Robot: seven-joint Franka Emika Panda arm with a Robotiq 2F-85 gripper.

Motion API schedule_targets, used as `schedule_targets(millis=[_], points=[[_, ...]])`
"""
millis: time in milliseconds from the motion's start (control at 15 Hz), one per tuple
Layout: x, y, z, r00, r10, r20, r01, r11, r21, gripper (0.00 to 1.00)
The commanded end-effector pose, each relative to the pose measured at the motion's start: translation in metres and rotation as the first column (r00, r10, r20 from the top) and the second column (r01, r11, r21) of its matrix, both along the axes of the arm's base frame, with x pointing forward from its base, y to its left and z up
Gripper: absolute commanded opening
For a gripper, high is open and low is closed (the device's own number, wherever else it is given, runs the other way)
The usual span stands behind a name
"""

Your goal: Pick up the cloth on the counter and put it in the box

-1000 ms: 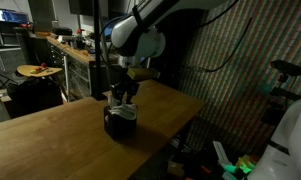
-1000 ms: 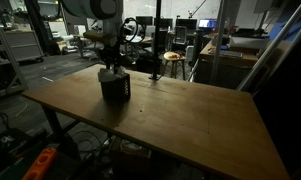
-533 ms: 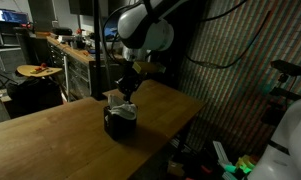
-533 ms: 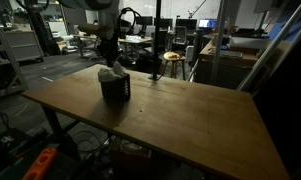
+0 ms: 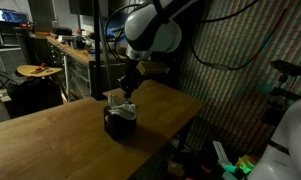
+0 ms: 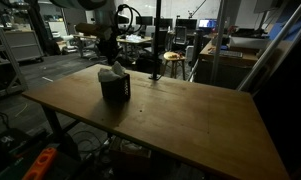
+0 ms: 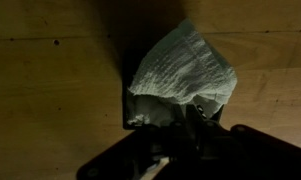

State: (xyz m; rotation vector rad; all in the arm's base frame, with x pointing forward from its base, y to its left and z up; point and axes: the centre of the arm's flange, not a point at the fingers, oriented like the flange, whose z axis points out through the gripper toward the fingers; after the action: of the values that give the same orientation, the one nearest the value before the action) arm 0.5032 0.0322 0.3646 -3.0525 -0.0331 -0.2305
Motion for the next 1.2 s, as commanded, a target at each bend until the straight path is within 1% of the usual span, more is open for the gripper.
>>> schedule_targets(millis=[0, 400, 867, 1133], points=[[-0.011, 0.002, 0.004, 0.996, 0.024, 0.085, -0.023, 1.000, -0.007, 0.06], [-0.011, 0.015, -0.007, 0.994, 0.044, 0.105, -0.043, 0.999, -0.010, 0.06], [0.001, 0.039, -0.010, 0.987, 0.099, 0.129, -0.095, 0.995, -0.036, 0.06], [0.007, 0.043, -0.028, 0.985, 0.142, 0.102, -0.135, 0.988, -0.071, 0.06]])
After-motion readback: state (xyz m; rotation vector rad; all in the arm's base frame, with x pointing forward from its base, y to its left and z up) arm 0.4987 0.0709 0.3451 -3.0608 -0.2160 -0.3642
